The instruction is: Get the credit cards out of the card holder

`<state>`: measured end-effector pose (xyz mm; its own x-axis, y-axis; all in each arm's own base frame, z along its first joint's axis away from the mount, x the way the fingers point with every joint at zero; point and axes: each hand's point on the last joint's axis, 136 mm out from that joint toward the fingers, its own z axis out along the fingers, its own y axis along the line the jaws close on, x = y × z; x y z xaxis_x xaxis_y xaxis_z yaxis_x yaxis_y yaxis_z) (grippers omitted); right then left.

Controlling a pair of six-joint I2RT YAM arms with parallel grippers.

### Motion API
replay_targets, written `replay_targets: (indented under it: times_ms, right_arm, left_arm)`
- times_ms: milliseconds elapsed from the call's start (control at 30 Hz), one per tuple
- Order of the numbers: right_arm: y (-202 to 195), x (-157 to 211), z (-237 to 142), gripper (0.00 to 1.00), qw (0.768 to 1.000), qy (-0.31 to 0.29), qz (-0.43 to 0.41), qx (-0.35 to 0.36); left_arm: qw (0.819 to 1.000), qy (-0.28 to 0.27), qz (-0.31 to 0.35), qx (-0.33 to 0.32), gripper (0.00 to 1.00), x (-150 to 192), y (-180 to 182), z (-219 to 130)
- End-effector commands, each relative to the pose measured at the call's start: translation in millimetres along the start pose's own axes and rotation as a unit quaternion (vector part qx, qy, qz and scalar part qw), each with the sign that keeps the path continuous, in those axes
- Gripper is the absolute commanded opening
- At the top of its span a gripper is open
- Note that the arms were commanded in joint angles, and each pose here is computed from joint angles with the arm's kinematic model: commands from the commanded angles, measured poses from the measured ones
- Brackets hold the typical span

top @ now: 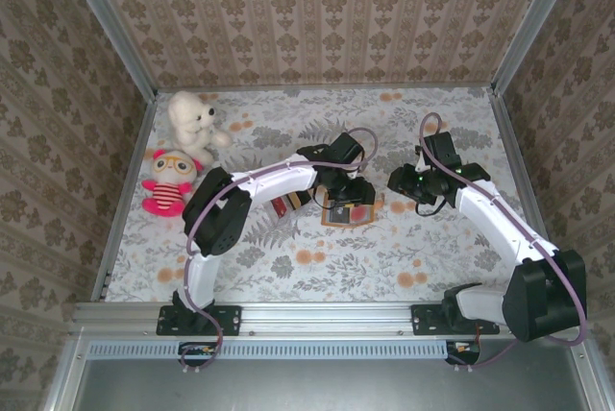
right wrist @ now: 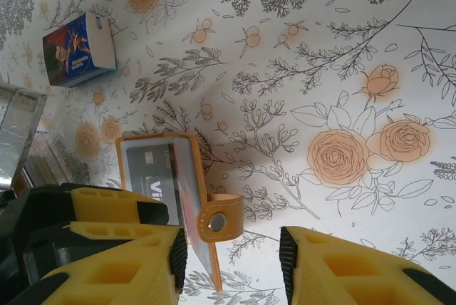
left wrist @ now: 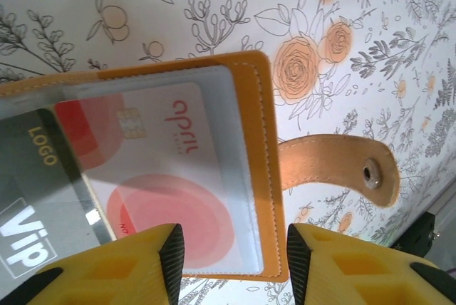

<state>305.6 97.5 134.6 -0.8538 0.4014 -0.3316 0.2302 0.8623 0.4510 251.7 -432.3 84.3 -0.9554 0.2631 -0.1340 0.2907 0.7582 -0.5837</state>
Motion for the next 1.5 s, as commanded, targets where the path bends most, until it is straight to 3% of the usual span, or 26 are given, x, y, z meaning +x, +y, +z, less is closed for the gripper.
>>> replay_targets:
  times_ms: [0,200,300,500,600,867,1467]
  right_arm:
    - [0,1,-5,0.41,1.0,0.0,0.003,-0.001]
    - [24,10,3,0.34,0.999,0.022,-0.034,-0.029]
    - [36,17,9,0.29,0.998,0.029,-0.047,-0.033]
    - [40,39,41,0.14,0.994,0.057,-0.077,0.046]
    - [45,50,59,0.1,0.993,0.076,-0.071,0.048]
    - [41,57,89,0.09,0.99,0.101,-0.067,0.071]
    - [4,54,94,0.09,0.988,0.1,-0.035,0.11]
  left_arm:
    - [0.999,-0.018,0.005,0.026,0.46,-5,-14,-11]
    - [0.996,-0.08,-0.031,0.021,0.46,-20,8,-33]
    - [0.995,-0.086,-0.043,0.0,0.45,-19,21,-38]
    - [0.989,-0.092,-0.101,-0.06,0.33,-12,56,-34]
    - [0.987,-0.097,-0.118,-0.048,0.3,-13,60,-33]
    - [0.99,-0.075,-0.113,-0.028,0.29,-13,52,-24]
    - [0.994,-0.03,-0.108,-0.001,0.26,-8,45,-1]
